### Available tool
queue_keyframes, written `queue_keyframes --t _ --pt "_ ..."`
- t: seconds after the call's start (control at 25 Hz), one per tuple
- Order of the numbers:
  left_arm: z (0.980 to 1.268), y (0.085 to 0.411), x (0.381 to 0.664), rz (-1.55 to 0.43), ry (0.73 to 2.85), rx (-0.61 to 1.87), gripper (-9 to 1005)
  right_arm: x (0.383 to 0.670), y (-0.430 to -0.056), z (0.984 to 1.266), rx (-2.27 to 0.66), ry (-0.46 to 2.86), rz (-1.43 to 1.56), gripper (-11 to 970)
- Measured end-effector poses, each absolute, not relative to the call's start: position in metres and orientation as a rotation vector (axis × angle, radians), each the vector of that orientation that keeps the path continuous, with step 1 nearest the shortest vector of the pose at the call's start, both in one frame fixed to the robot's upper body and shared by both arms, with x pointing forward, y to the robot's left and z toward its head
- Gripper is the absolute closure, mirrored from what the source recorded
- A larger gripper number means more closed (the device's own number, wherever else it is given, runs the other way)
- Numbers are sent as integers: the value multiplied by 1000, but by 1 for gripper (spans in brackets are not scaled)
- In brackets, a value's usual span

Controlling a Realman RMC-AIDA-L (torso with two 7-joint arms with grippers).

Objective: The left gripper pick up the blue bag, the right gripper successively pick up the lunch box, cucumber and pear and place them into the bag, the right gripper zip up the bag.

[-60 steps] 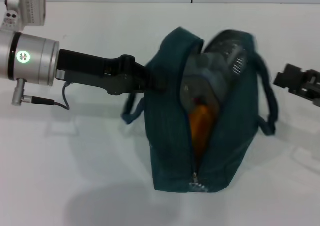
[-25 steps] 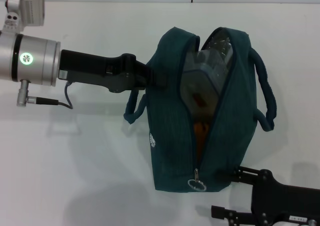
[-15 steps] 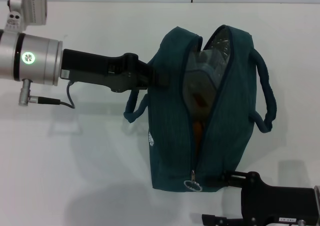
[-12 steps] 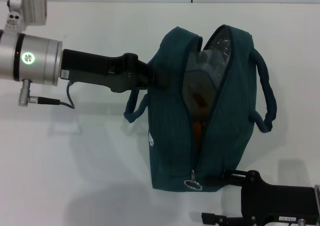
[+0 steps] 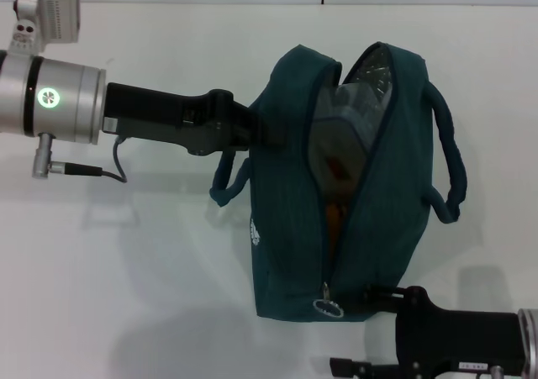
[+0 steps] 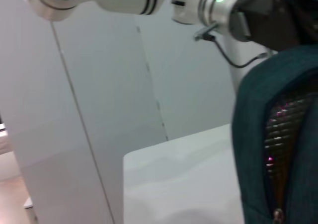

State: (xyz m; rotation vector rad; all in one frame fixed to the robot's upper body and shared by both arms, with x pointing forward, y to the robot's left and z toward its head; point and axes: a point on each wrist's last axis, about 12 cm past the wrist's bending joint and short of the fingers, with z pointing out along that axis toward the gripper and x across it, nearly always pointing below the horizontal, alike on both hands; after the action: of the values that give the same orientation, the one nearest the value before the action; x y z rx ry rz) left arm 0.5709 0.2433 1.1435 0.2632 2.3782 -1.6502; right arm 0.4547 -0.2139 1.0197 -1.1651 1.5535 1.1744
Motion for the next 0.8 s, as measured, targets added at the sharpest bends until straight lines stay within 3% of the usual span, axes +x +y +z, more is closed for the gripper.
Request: queue_keyframes --t 0.72,0.8 --pt "1144 240 571 -1662 2377 275 954 460 -203 1019 -1167 1566 1162 331" --pt "1144 240 570 -1661 2377 274 954 460 -203 1019 -1164 1570 1158 409"
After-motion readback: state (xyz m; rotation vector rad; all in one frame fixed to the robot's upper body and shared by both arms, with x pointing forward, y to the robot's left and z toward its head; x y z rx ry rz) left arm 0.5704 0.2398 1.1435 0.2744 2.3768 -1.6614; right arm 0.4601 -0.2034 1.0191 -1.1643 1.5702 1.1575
